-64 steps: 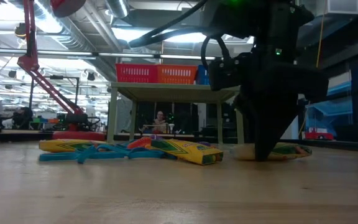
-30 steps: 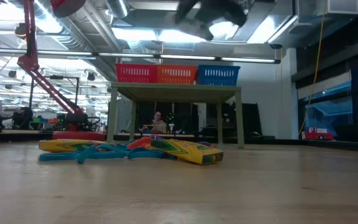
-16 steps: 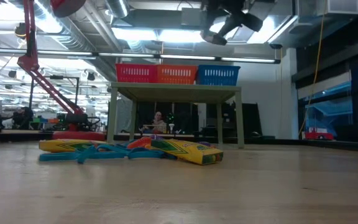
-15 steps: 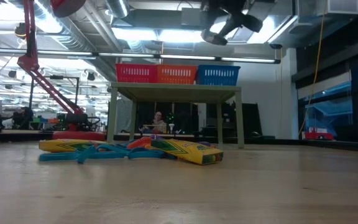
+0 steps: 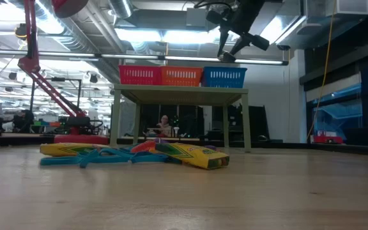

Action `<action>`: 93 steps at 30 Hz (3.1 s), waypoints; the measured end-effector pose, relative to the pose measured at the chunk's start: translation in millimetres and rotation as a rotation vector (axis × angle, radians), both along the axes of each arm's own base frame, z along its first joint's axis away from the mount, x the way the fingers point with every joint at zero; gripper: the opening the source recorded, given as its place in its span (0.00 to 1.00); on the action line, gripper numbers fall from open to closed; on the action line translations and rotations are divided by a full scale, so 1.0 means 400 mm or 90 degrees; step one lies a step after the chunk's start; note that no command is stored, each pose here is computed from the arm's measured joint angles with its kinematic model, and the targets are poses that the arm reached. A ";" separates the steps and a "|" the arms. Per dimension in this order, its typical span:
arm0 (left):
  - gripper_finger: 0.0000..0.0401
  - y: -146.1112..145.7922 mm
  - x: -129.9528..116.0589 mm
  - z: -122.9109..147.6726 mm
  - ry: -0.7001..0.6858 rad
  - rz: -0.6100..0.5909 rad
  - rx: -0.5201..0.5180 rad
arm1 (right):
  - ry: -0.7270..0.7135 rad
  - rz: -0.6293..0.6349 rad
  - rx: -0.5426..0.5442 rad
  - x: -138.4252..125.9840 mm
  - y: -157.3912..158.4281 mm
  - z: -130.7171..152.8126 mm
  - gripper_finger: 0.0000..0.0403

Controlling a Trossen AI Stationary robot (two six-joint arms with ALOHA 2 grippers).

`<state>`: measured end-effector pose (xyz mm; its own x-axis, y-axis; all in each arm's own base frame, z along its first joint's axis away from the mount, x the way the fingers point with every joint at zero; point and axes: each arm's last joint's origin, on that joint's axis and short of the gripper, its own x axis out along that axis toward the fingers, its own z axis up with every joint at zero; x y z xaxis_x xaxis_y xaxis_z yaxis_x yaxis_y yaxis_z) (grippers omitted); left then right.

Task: Pick & Place Office Desk Supplies
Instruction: Put the yellow crayon box into the blue bin on the shelf

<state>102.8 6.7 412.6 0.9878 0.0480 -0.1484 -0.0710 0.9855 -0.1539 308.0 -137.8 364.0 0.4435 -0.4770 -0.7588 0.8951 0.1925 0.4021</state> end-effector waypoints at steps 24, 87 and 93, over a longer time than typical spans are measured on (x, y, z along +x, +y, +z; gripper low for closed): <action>0.41 0.000 0.001 0.011 -0.028 -0.006 0.030 | 0.012 -0.021 0.042 0.070 -0.036 -0.086 0.35; 0.41 -0.012 -0.055 0.058 -0.160 -0.071 0.015 | 0.237 0.420 0.170 0.304 0.596 -0.366 0.81; 0.41 -0.012 -0.054 0.059 -0.164 -0.070 0.016 | 0.263 0.408 0.190 0.314 0.625 -0.424 0.81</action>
<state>81.1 2.0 436.1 0.9922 -0.0611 0.1087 0.0750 0.9889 -0.1285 433.5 112.1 194.5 0.2189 0.0228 -0.9755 0.7344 0.6544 0.1801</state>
